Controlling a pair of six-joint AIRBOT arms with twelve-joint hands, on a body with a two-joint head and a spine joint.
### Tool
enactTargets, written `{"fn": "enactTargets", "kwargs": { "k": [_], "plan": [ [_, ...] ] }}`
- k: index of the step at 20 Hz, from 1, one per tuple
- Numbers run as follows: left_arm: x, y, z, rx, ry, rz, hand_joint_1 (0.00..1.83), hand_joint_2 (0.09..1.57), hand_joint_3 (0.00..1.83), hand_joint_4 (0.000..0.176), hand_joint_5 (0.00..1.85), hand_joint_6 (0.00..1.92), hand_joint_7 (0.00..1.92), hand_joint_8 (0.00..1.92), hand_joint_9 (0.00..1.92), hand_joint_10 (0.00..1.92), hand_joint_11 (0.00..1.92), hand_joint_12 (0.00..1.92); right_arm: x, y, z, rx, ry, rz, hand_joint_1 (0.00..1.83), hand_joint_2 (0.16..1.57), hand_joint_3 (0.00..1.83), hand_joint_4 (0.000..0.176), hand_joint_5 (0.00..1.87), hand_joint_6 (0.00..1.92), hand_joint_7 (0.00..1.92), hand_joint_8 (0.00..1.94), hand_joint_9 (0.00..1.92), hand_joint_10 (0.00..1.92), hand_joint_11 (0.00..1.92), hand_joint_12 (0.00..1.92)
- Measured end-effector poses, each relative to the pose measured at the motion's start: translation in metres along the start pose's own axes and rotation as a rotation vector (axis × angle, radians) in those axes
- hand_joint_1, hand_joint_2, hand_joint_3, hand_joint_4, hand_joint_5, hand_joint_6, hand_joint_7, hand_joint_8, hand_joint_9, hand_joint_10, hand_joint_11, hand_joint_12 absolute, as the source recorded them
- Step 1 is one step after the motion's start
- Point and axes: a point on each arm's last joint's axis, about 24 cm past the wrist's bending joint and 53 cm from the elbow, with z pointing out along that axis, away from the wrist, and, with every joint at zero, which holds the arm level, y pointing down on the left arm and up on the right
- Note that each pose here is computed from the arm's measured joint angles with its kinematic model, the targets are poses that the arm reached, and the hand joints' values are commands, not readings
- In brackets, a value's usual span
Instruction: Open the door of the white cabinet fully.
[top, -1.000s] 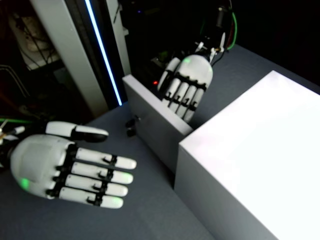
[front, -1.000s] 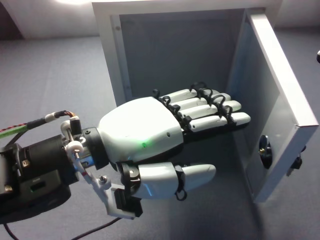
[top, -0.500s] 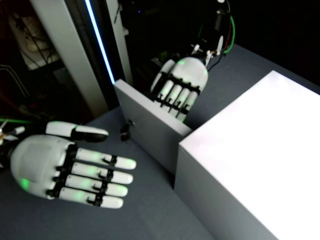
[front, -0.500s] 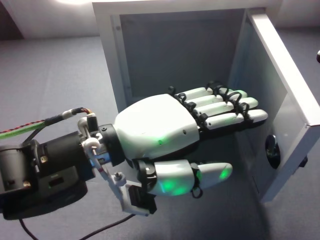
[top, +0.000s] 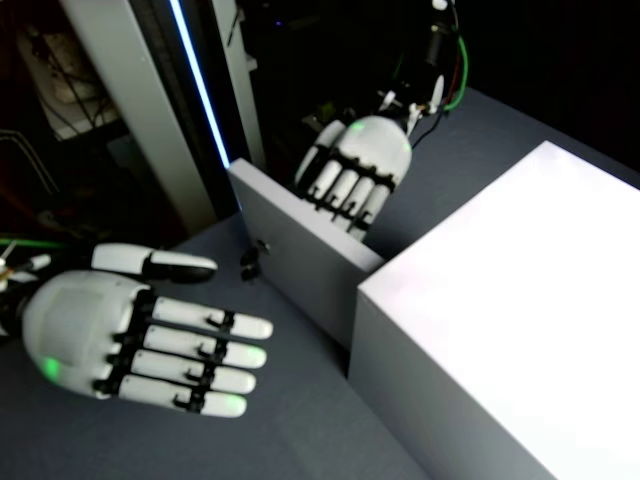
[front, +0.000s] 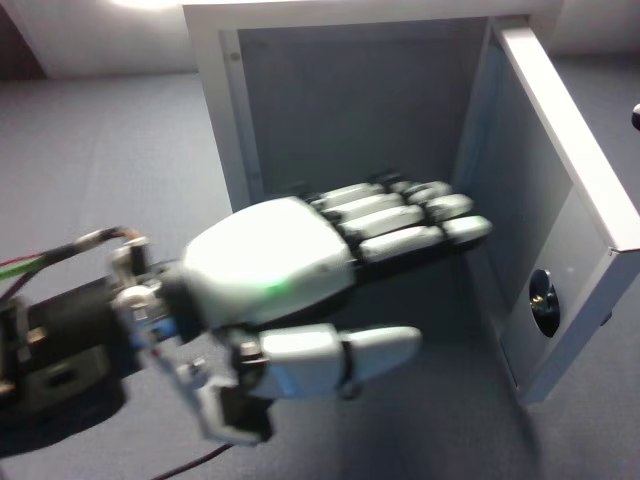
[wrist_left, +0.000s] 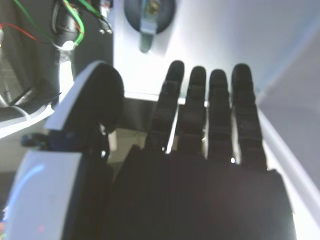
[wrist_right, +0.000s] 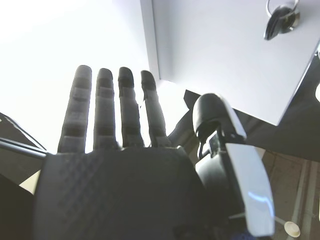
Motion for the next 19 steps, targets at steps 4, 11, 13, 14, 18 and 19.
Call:
{"fn": "enactTargets", "kwargs": {
  "k": [4,11,13,14,18,19],
  "plan": [
    [-0.021,0.027,-0.040,-0.112,-0.086,-0.067,0.00,1.57,0.13,0.000,0.10,0.01,0.03,0.00,0.04,0.00,0.02,0.12,-0.001,0.000,0.000,0.002,-0.003,0.005,0.00,1.46,0.01,0.000,0.21,0.00,0.18,0.00,0.14,0.00,0.09,0.15],
    [-0.068,0.026,-0.116,-0.222,-0.226,-0.021,0.00,1.55,0.01,0.000,0.05,0.00,0.01,0.00,0.01,0.00,0.00,0.19,-0.011,0.003,-0.001,-0.011,-0.051,0.023,0.00,1.44,0.00,0.000,0.22,0.00,0.19,0.01,0.12,0.02,0.07,0.15],
    [-0.098,0.025,-0.133,-0.243,-0.324,0.037,0.00,1.50,0.00,0.000,0.06,0.01,0.00,0.00,0.00,0.00,0.00,0.13,-0.014,0.007,-0.002,-0.023,-0.077,0.037,0.00,1.47,0.02,0.000,0.22,0.00,0.19,0.00,0.14,0.02,0.07,0.15],
    [-0.112,0.027,-0.141,-0.260,-0.373,0.058,0.00,1.53,0.00,0.000,0.07,0.01,0.01,0.00,0.00,0.00,0.00,0.03,-0.016,0.011,-0.002,-0.036,-0.083,0.036,0.00,1.49,0.01,0.000,0.23,0.00,0.21,0.00,0.16,0.01,0.08,0.17],
    [-0.146,0.038,-0.168,-0.320,-0.512,0.096,0.00,1.48,0.00,0.000,0.04,0.01,0.00,0.00,0.00,0.00,0.00,0.00,-0.029,0.021,-0.003,-0.074,-0.125,0.030,0.00,1.47,0.00,0.000,0.26,0.00,0.23,0.00,0.15,0.00,0.00,0.28],
    [-0.149,0.037,-0.171,-0.319,-0.530,0.098,0.00,1.48,0.00,0.000,0.04,0.01,0.00,0.00,0.00,0.00,0.00,0.00,-0.029,0.023,-0.004,-0.080,-0.127,0.029,0.00,1.47,0.00,0.000,0.26,0.00,0.23,0.00,0.15,0.00,0.00,0.28]
  ]
}}
